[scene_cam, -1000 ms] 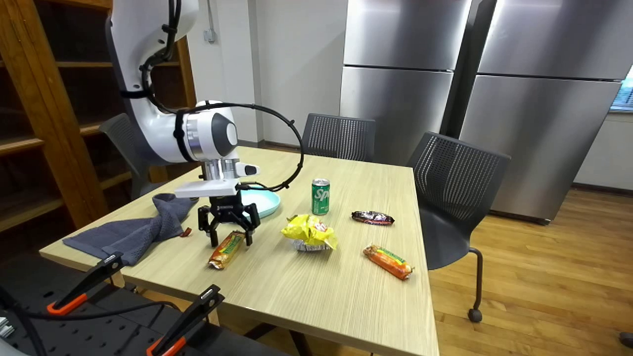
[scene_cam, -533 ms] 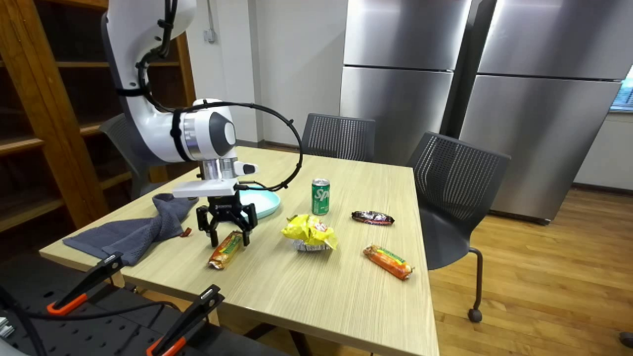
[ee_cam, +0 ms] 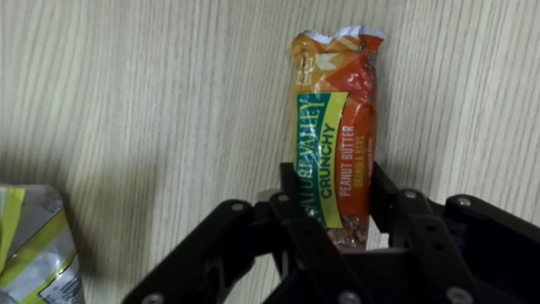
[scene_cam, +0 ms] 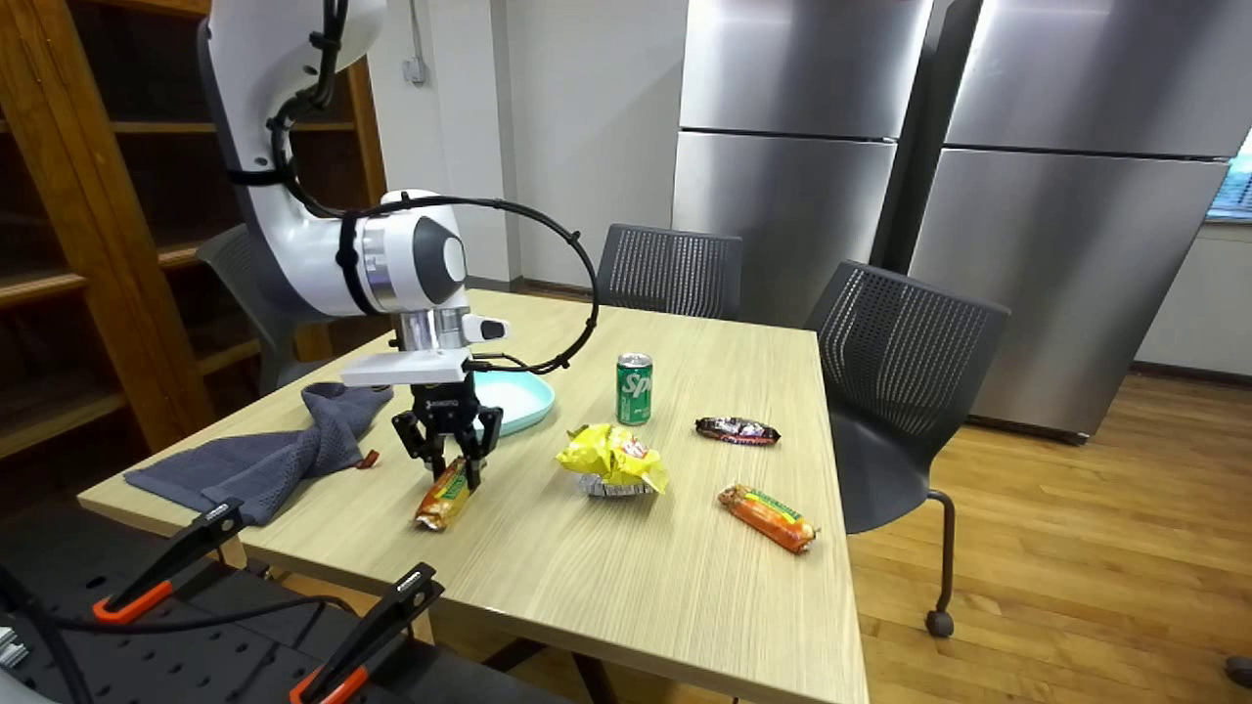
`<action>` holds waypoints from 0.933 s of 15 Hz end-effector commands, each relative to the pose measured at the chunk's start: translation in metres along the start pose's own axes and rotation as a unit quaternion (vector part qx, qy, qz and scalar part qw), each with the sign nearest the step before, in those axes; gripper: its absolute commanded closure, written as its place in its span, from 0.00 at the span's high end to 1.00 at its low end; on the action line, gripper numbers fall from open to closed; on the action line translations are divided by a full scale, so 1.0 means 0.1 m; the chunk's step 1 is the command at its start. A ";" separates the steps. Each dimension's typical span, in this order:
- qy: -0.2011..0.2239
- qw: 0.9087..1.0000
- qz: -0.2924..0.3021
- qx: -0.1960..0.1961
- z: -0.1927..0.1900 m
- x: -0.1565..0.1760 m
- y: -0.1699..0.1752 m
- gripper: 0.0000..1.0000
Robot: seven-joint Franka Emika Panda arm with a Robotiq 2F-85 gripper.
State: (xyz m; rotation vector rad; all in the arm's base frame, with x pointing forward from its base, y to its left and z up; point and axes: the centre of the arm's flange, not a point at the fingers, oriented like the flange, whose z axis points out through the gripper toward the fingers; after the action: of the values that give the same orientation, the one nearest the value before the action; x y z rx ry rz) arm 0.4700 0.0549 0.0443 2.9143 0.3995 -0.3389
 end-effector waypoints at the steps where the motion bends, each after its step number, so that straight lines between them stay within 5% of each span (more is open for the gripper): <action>1: 0.004 1.000 -0.003 0.003 -0.13 -0.08 0.01 0.17; 14: -0.001 1.000 0.017 0.001 -0.93 0.32 0.13 0.17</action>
State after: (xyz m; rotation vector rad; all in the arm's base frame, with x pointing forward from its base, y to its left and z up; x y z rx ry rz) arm 0.4992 0.0602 0.0997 2.9282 0.3274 -0.3232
